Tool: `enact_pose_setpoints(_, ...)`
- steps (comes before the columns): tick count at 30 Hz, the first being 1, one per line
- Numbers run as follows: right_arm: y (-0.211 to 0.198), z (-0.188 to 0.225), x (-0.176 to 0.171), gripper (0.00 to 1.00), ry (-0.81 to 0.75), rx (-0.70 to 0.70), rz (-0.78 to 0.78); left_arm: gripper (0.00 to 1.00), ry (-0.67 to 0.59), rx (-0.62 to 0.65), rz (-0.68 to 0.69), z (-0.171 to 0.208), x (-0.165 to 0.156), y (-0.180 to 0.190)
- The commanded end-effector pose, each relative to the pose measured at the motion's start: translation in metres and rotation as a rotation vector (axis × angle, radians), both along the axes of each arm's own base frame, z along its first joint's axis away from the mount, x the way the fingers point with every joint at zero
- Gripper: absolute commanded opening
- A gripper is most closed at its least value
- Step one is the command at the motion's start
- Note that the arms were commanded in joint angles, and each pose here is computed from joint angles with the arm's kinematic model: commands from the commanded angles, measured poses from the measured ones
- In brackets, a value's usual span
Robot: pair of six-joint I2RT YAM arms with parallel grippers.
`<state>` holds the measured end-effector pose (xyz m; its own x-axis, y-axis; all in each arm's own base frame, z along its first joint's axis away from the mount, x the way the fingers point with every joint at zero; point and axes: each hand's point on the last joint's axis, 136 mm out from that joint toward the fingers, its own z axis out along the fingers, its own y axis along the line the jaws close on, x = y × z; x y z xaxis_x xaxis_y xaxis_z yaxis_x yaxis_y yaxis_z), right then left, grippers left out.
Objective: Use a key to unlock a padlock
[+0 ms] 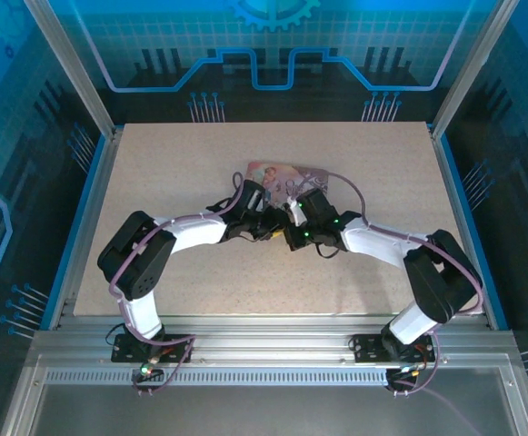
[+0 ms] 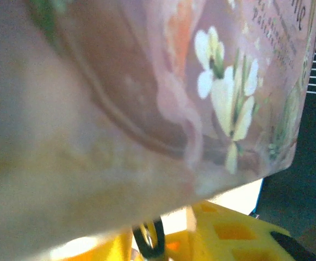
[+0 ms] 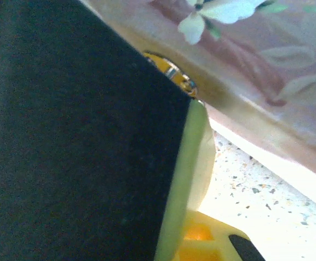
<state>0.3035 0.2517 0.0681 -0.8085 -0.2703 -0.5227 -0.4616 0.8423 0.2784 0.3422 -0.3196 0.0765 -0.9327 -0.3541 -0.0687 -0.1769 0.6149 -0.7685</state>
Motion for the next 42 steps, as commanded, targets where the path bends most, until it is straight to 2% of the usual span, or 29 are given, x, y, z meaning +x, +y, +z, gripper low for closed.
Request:
enact_pose_setpoints(1, 0.002, -0.014, 0.003, 0.00, 0.002, 0.003, 0.017, 0.36, -0.011, -0.049, -0.011, 0.006, -0.006, -0.006)
enact_pose_setpoints(7, 0.002, -0.024, 0.002, 0.00, 0.018, -0.014, 0.030, 0.44, -0.010, -0.036, 0.012, -0.004, -0.012, 0.004)
enact_pose_setpoints(24, -0.009, -0.023, 0.001, 0.00, -0.012, -0.145, 0.136, 0.47, -0.053, -0.045, 0.092, 0.006, -0.009, 0.049)
enact_pose_setpoints(27, -0.012, -0.021, 0.003, 0.00, -0.025, -0.177, 0.151, 0.50, -0.064, -0.035, 0.093, 0.007, -0.011, 0.054)
enact_pose_setpoints(38, -0.017, -0.013, 0.006, 0.00, -0.049, -0.269, 0.231, 0.69, -0.090, 0.011, 0.046, 0.008, -0.034, 0.069)
enact_pose_setpoints(41, -0.015, -0.009, 0.005, 0.00, -0.026, -0.297, 0.276, 0.99, -0.089, 0.020, 0.030, 0.007, -0.042, 0.072)
enact_pose_setpoints(42, -0.015, -0.010, 0.004, 0.00, -0.016, -0.306, 0.290, 0.99, -0.087, 0.023, 0.024, 0.007, -0.044, 0.073)
